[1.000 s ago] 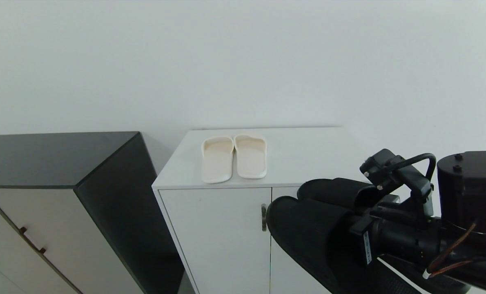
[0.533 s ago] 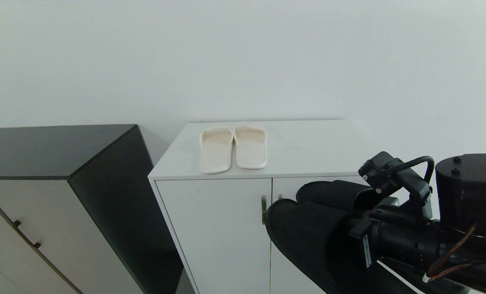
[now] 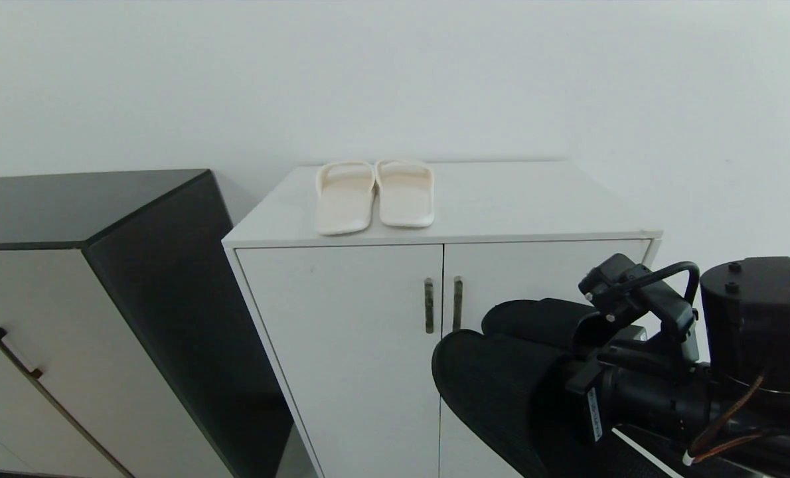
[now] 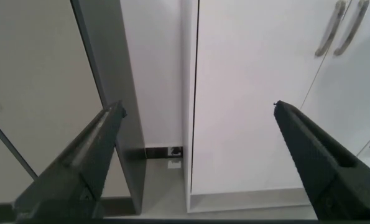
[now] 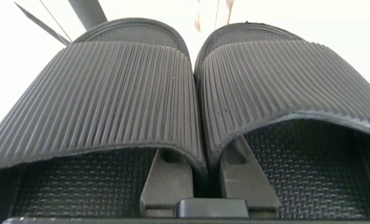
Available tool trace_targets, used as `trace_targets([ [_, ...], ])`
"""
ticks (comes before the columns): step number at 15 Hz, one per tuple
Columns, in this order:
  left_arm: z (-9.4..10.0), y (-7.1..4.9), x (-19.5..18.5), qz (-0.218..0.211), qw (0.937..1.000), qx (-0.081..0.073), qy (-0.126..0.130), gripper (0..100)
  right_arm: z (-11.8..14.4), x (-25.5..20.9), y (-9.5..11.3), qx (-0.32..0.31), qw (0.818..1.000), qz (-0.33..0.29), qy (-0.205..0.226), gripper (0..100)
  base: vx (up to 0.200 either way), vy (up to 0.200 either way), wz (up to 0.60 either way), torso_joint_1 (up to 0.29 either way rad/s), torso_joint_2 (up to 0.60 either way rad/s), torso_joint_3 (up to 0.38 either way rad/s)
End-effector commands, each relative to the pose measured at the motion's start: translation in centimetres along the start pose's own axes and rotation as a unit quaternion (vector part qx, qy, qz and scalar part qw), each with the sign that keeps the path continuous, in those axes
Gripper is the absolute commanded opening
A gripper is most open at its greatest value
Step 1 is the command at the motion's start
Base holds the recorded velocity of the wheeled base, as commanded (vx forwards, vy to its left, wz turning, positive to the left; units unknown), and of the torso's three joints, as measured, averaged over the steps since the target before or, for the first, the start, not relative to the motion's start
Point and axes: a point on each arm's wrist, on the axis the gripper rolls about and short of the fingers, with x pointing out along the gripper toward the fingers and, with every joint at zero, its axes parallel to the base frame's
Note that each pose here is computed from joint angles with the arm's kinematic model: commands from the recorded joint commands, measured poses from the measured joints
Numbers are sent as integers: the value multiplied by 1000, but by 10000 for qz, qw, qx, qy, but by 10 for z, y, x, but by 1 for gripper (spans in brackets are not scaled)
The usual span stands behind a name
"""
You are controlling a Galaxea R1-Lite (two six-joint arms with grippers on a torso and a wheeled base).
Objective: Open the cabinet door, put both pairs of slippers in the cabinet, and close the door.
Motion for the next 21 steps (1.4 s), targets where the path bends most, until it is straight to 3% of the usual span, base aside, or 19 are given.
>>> trace_targets([
  [1, 0, 0, 0, 1, 10000, -4, -1, 100, -2, 2, 0, -3, 10000, 4, 43, 0, 0, 0, 0, -159, 481, 310],
  [8, 0, 0, 0, 1, 10000, -4, -1, 100, -7, 2, 0, -5, 10000, 14, 6, 0, 0, 0, 0, -138, 470, 331],
  [11, 0, 0, 0, -68, 9998, 165, 6, 100, -7, 0, 0, 0, 10000, 9, -25, 0, 0, 0, 0, -97, 444, 359],
  [14, 2, 0, 3, -124, 9996, 148, 190, 100, -8, 1, -1, -6, 10000, -14, -18, 0, 0, 0, 0, -45, 443, 385],
  [16, 2, 0, 3, -139, 9996, 164, 158, 100, -10, 1, -1, -13, 10000, -9, 4, 0, 0, 0, 0, -22, 329, 315],
  [17, 14, -1, 1, -282, 9995, 75, -86, 100, -9, 1, -1, -9, 10000, -7, -18, 0, 0, 0, 0, -2, 139, 144],
  [18, 41, -2, -6, -695, 9956, -417, -466, 100, -9, 1, -1, -7, 10000, -6, -33, 0, 0, 0, 0, -2, 95, 56],
  [19, 53, -3, -8, -977, 9919, -671, -465, 100, -9, 1, -1, -6, 10000, 3, -40, 0, 0, 0, 0, -2, 56, 41],
  [20, 68, -5, 8, -1412, 9877, -675, 63, 100, -8, 1, -1, -5, 10000, 3, -48, 0, 0, 0, 0, 0, 0, 0],
  [21, 77, -7, 25, -1633, 9839, -610, 405, 100, -9, 1, 0, -6, 10000, 3, -40, 0, 0, 0, 0, 0, 0, 0],
])
